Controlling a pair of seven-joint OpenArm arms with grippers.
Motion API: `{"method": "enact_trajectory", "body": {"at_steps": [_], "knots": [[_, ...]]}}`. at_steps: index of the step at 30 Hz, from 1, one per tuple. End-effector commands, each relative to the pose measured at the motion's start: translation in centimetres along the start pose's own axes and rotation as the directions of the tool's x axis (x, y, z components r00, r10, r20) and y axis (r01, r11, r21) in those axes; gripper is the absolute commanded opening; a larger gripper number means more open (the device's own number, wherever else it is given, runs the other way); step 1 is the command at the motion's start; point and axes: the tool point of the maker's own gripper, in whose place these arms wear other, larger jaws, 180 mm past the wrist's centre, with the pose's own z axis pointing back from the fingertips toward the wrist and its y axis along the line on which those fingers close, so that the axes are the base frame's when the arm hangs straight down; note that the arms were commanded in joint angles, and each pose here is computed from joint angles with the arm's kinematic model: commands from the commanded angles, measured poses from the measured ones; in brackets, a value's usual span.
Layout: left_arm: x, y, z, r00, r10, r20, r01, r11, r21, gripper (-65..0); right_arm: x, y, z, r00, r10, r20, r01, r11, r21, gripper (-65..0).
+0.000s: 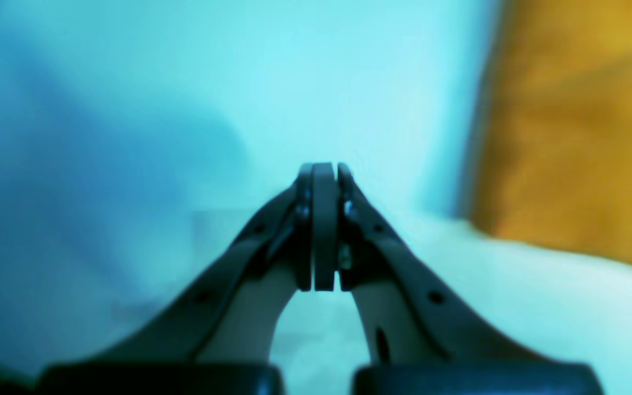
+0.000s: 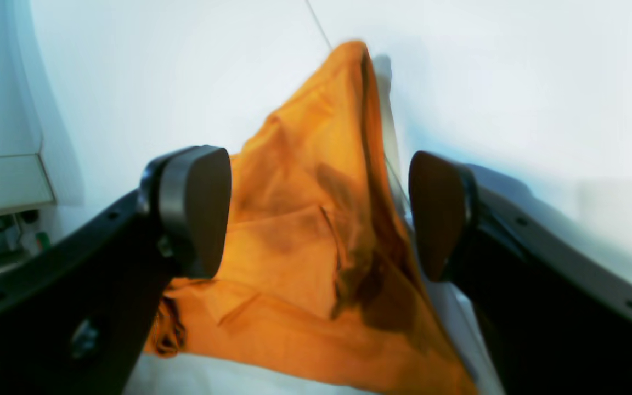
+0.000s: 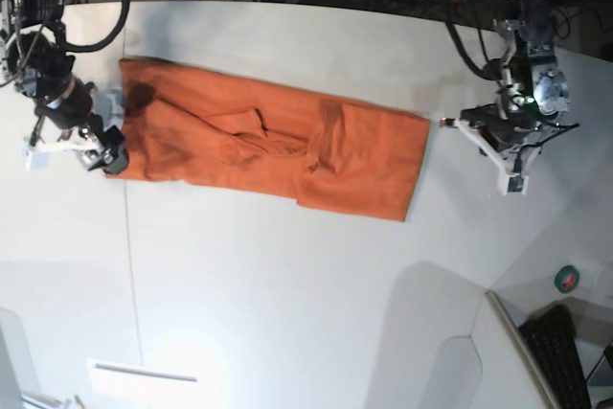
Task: Layout the t-shirt on the table in an organized manner, then fold the t-shirt properly
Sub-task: 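Grasp both ends of the orange strip with the left and right grippers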
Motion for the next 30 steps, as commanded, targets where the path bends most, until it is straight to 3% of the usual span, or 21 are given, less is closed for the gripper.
{"method": "enact_trajectory", "body": {"at_steps": [1, 5, 10, 19, 22, 26, 30], "knots": [[2.1, 1.0, 0.2, 0.996, 0.009, 0.091, -0.008, 1.000, -0.012, -65.0, 1.2, 0.3, 0.2, 0.999, 0.018, 0.031, -0.018, 1.000, 0.015, -17.6], [1.3, 3.0, -1.0, 0.991, 0.034, 0.131, -0.030, 0.999, -0.037, -65.0, 0.4, 0.0, 0.0, 0.999, 0.034, 0.009, -0.035, 0.999, 0.036, -17.4], [2.1, 2.9, -2.7, 0.988, 0.083, 0.132, -0.076, 0.996, -0.056, -65.0, -1.7, -1.1, -0.6, 0.995, 0.052, -0.088, -0.047, 0.997, 0.055, -17.4], [3.2, -3.3, -5.8, 0.997, -0.019, 0.078, 0.033, 0.983, -0.182, -65.0, -3.1, -2.4, -0.3, 0.988, 0.089, -0.127, -0.079, 0.994, 0.082, -17.4], [3.4, -5.0, -6.4, 0.996, 0.004, 0.088, 0.015, 0.977, -0.213, -65.0, -3.4, -1.7, -0.1, 0.986, 0.106, -0.130, -0.094, 0.991, 0.100, -17.4], [2.9, -6.2, -6.9, 0.996, 0.016, 0.083, 0.004, 0.973, -0.232, -65.0, -6.2, -0.5, -0.2, 0.964, 0.175, -0.200, -0.149, 0.979, 0.139, -17.6], [2.3, -6.7, -6.9, 0.997, 0.025, 0.074, -0.007, 0.970, -0.242, -65.0, -5.9, -1.0, -1.1, 0.965, 0.162, -0.208, -0.139, 0.983, 0.120, -17.6]]}}
